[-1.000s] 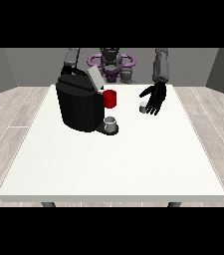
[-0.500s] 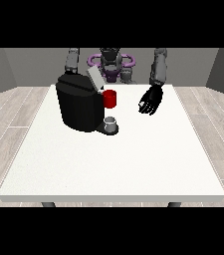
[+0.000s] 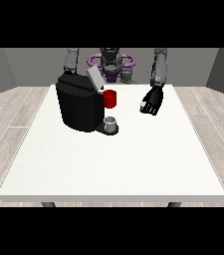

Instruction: Insert the coffee pod into the coffee machine and close the lid

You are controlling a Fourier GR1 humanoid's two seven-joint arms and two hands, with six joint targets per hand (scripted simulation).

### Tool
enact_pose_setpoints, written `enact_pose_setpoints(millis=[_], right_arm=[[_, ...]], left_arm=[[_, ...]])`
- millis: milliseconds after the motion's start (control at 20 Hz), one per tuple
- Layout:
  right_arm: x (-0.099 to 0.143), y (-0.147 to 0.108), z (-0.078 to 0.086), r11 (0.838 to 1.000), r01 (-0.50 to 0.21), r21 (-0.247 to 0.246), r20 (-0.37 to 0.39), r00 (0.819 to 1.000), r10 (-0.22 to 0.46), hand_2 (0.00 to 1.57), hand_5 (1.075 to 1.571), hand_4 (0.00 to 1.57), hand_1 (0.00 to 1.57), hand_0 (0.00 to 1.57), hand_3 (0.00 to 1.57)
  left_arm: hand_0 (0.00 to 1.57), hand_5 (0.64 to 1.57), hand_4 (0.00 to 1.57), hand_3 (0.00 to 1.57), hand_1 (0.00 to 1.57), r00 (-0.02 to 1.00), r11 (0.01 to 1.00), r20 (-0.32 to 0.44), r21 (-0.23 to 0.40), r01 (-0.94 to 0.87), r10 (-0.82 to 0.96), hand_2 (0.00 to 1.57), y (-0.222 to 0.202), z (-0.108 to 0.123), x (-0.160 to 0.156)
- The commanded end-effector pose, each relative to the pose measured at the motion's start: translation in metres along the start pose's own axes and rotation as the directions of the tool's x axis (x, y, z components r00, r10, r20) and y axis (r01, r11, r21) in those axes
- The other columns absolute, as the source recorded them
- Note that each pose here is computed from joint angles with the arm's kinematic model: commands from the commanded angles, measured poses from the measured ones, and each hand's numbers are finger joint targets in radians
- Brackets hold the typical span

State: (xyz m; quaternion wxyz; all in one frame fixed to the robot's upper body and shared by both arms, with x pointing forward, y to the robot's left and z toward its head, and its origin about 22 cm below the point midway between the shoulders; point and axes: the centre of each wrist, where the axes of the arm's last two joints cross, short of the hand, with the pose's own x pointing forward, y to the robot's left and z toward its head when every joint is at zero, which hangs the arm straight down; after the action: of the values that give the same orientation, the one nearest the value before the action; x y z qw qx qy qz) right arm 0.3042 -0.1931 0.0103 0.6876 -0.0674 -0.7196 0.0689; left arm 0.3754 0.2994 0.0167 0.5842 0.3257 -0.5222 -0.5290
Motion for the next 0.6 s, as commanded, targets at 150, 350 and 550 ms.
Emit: enact_pose_setpoints(millis=[150, 350, 550], right_arm=[[-0.023, 0.018, 0.022, 1.000, 0.024, -0.015, -0.037, 0.999, -0.025, 0.00, 1.571, 0.00, 0.00, 0.00, 0.00], [-0.040, -0.008, 0.012, 0.996, -0.063, -0.068, -0.111, 0.992, 0.056, 0.00, 1.571, 0.00, 0.00, 0.00, 0.00], [-0.036, -0.001, 0.005, 0.992, -0.071, -0.101, -0.149, 0.987, 0.056, 0.00, 1.571, 0.00, 0.00, 0.00, 0.00]], left_arm=[[1.04, 1.571, 0.40, 1.01, 1.04, 1.000, 1.000, 0.016, -0.016, 0.010, -0.010, 1.12, -0.012, -0.009, 0.004], [1.28, 1.571, 0.50, 1.24, 1.28, 0.994, 0.999, 0.107, -0.030, -0.016, 0.019, 1.31, 0.000, -0.012, 0.015], [1.45, 1.571, 0.52, 1.36, 1.45, 0.971, 0.989, 0.188, -0.036, -0.143, 0.147, 1.44, 0.016, -0.022, 0.033]])
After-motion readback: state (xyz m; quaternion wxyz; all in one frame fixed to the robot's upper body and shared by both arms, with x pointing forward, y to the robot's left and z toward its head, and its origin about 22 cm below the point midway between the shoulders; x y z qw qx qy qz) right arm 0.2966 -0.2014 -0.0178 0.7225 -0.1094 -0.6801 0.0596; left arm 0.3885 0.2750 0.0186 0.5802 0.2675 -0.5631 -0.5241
